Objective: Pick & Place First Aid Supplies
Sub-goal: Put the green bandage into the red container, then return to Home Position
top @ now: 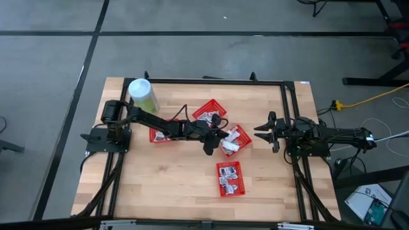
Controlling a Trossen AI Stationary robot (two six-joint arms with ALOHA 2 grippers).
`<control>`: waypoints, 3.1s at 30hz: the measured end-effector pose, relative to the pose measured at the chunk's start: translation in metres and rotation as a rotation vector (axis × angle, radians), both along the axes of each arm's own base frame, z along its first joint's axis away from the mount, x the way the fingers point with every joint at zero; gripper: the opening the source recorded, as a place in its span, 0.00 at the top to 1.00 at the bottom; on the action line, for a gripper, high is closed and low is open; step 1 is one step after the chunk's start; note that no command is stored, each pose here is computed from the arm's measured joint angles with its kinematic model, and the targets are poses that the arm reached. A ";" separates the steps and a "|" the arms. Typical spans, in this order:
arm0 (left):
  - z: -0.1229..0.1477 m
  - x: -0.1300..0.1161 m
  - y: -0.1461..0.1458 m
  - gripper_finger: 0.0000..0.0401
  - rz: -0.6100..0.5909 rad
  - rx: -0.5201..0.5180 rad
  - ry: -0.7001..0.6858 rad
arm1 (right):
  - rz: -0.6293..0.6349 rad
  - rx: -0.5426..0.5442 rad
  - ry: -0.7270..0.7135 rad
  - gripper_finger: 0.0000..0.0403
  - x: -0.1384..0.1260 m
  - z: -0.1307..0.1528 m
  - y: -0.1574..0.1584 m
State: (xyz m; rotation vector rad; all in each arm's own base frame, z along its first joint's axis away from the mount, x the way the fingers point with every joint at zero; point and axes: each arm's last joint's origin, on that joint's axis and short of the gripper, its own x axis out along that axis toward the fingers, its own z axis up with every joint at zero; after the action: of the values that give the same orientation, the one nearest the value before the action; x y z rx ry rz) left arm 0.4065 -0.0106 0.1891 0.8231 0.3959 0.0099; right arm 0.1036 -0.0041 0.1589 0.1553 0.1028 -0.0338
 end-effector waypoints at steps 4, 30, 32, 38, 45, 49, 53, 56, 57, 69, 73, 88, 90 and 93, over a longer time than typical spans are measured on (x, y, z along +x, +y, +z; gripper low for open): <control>0.000 0.000 0.001 0.97 0.003 -0.001 -0.005 | 0.000 -0.001 0.000 0.69 0.000 0.000 0.000; 0.000 0.000 -0.014 0.69 -0.013 -0.099 -0.020 | 0.000 -0.001 0.000 0.69 0.000 0.000 0.000; 0.000 0.000 -0.017 0.69 -0.023 -0.116 -0.021 | 0.000 0.000 0.000 0.69 0.000 0.000 0.000; 0.007 -0.001 -0.014 0.70 -0.040 -0.310 -0.051 | 0.000 -0.001 0.000 0.69 0.000 0.000 0.000; 0.013 -0.023 0.000 0.70 -0.041 -0.501 -0.054 | 0.000 -0.001 0.000 0.69 0.000 0.000 0.000; 0.015 -0.059 0.006 0.71 0.006 -0.573 -0.052 | 0.000 -0.001 0.000 0.69 0.000 0.000 0.000; 0.016 -0.103 0.008 0.71 0.065 -0.639 -0.072 | 0.000 -0.001 0.000 0.69 0.000 0.000 0.000; 0.017 -0.134 0.009 0.71 0.142 -0.679 -0.115 | 0.000 -0.001 0.000 0.69 0.000 0.000 0.000; 0.017 -0.144 0.009 0.70 0.157 -0.693 -0.128 | 0.000 -0.001 -0.001 0.69 0.000 0.000 0.000; 0.010 -0.225 0.010 0.71 0.203 -0.815 -0.163 | 0.000 -0.001 0.000 0.69 0.000 0.000 0.000; 0.005 -0.241 0.011 0.71 0.195 -0.823 -0.185 | 0.000 -0.001 0.000 0.69 0.000 0.000 0.000; -0.028 -0.277 0.011 0.71 0.169 -0.837 -0.248 | 0.000 -0.001 -0.001 0.69 0.000 0.000 0.000; -0.029 -0.279 0.011 0.71 0.170 -0.824 -0.232 | 0.000 0.000 0.000 0.69 0.000 0.000 0.000; -0.028 -0.282 0.011 0.72 0.157 -0.801 -0.234 | 0.000 -0.001 0.000 0.69 0.000 0.000 0.000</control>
State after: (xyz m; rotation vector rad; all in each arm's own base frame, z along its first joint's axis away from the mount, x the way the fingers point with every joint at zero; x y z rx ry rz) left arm 0.1245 0.0005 0.1613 -0.0032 0.2089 0.0871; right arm 0.1036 -0.0041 0.1589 0.1544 0.1026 -0.0334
